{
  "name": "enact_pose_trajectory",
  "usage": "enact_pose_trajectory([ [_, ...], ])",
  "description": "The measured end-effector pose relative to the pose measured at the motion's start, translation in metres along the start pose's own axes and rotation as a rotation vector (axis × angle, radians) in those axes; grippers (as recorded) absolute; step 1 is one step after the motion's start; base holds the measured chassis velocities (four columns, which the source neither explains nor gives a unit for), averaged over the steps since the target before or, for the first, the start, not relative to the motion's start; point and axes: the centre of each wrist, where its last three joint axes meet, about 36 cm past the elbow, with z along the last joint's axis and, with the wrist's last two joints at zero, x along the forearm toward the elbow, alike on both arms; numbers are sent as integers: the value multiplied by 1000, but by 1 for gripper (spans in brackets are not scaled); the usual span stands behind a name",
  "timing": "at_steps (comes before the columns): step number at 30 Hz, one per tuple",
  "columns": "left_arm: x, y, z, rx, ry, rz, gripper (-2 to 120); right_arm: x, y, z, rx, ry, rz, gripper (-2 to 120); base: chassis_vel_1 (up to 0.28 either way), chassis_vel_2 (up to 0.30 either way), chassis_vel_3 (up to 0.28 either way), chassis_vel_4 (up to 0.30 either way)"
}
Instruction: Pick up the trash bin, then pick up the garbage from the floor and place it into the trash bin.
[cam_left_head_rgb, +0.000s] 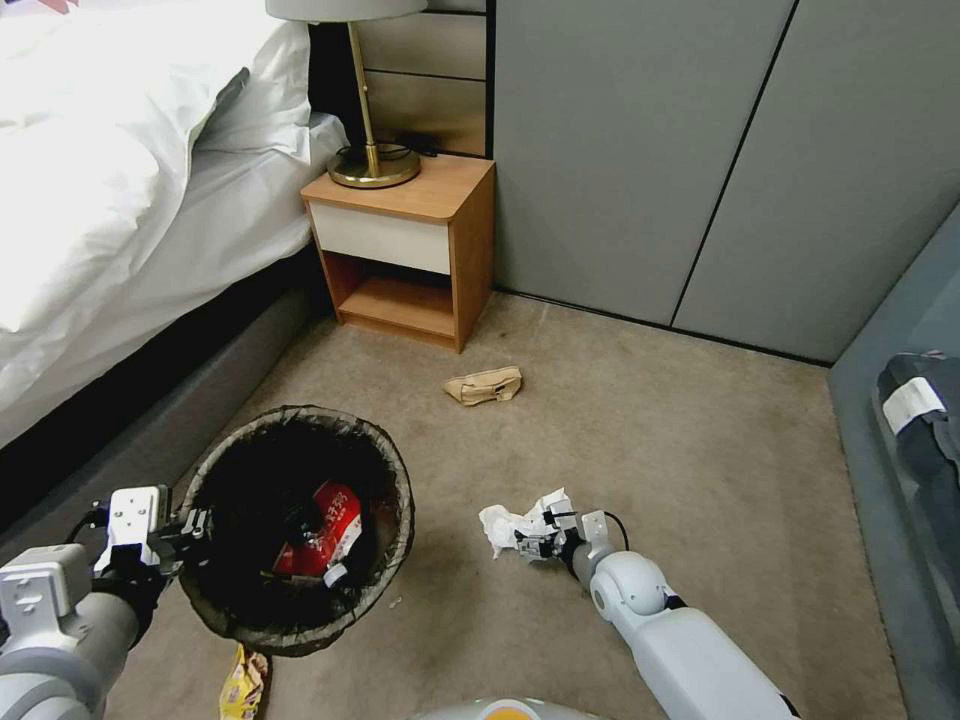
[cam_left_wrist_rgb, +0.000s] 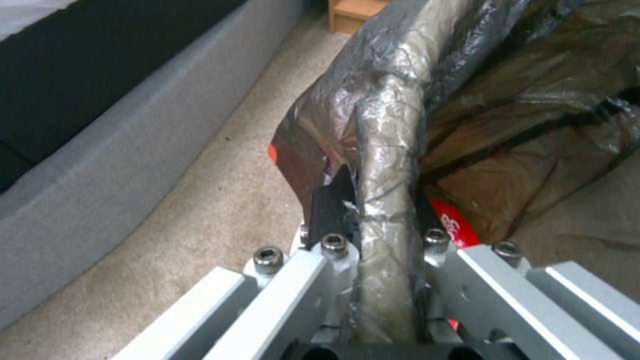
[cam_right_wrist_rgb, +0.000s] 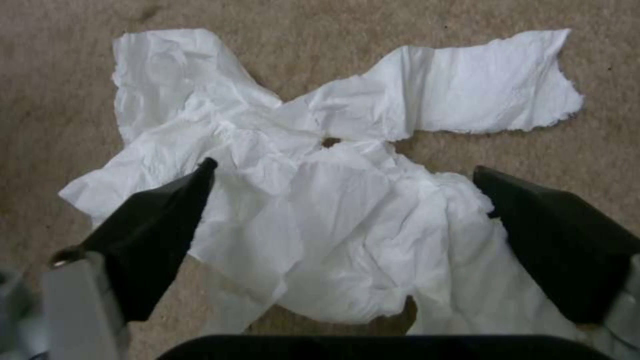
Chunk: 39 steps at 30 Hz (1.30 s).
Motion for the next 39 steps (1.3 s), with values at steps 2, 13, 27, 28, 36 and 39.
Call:
enact_pose_trajectory([
  [2,0,0,0,0,0,1,1,0,0,1,2,0,0,89,0,0,0,0],
  [13,0,0,1,-1,3,0,1,-3,0,5,0,-2,-10,51,0,0,0,0],
  [27,0,0,0,-3,2,0,1,-5,-3,9,-12,-10,-5,0,0,0,0,0],
  [28,0,0,0,-3,2,-1,1,-4,-3,9,-13,-13,-4,0,0,0,0,0],
  [36,0,1,-1,-6,0,0,1,15,-6,-26,5,-140,11,0,0,0,0,0],
  [39,0,1,-1,-8,-2,2,1,32,-11,-51,16,-219,19,0,0,0,0,0],
])
